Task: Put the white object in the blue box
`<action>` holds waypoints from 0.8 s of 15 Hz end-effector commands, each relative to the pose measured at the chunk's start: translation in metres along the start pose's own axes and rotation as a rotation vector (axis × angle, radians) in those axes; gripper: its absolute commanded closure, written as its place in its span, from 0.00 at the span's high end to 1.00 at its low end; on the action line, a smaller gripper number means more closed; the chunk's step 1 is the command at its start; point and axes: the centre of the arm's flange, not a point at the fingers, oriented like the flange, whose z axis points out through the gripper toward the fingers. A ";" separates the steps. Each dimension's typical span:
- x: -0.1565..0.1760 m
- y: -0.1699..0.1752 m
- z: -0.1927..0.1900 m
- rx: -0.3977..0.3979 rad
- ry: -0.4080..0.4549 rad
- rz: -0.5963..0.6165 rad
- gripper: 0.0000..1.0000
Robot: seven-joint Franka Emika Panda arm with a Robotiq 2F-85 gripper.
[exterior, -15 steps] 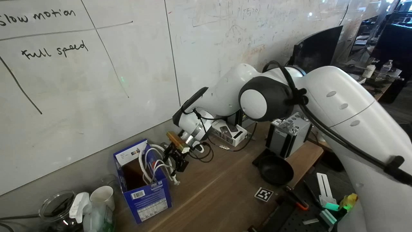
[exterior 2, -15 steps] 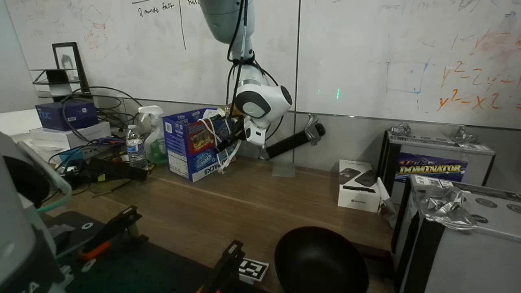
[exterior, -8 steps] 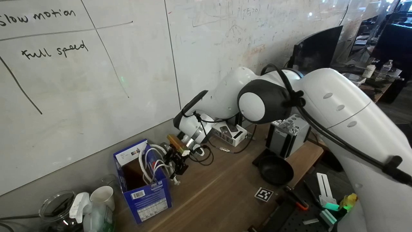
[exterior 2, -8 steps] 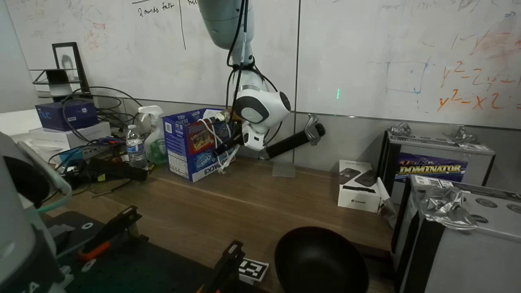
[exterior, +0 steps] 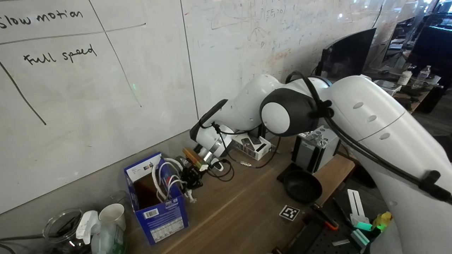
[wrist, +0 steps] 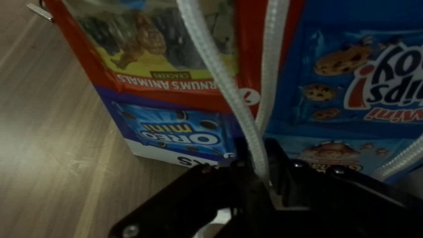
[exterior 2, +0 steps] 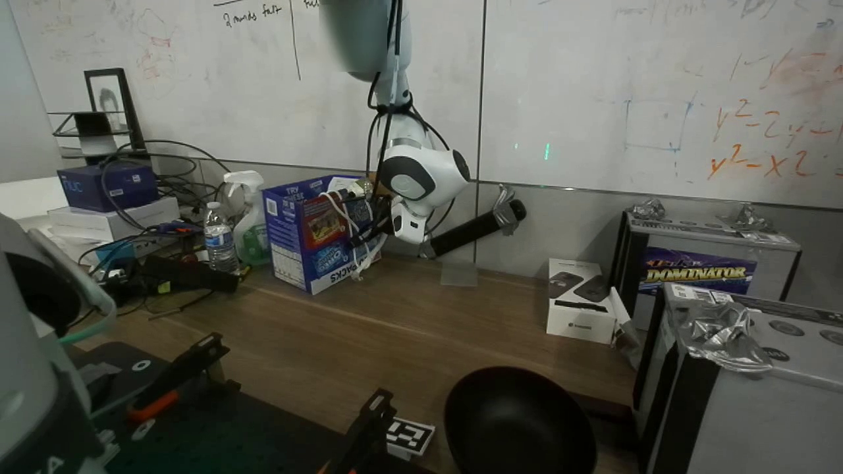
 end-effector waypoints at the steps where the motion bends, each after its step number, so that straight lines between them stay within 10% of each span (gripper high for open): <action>1: -0.016 -0.012 -0.005 -0.022 -0.056 -0.048 0.02; 12: -0.130 -0.029 -0.053 -0.008 -0.108 -0.293 0.04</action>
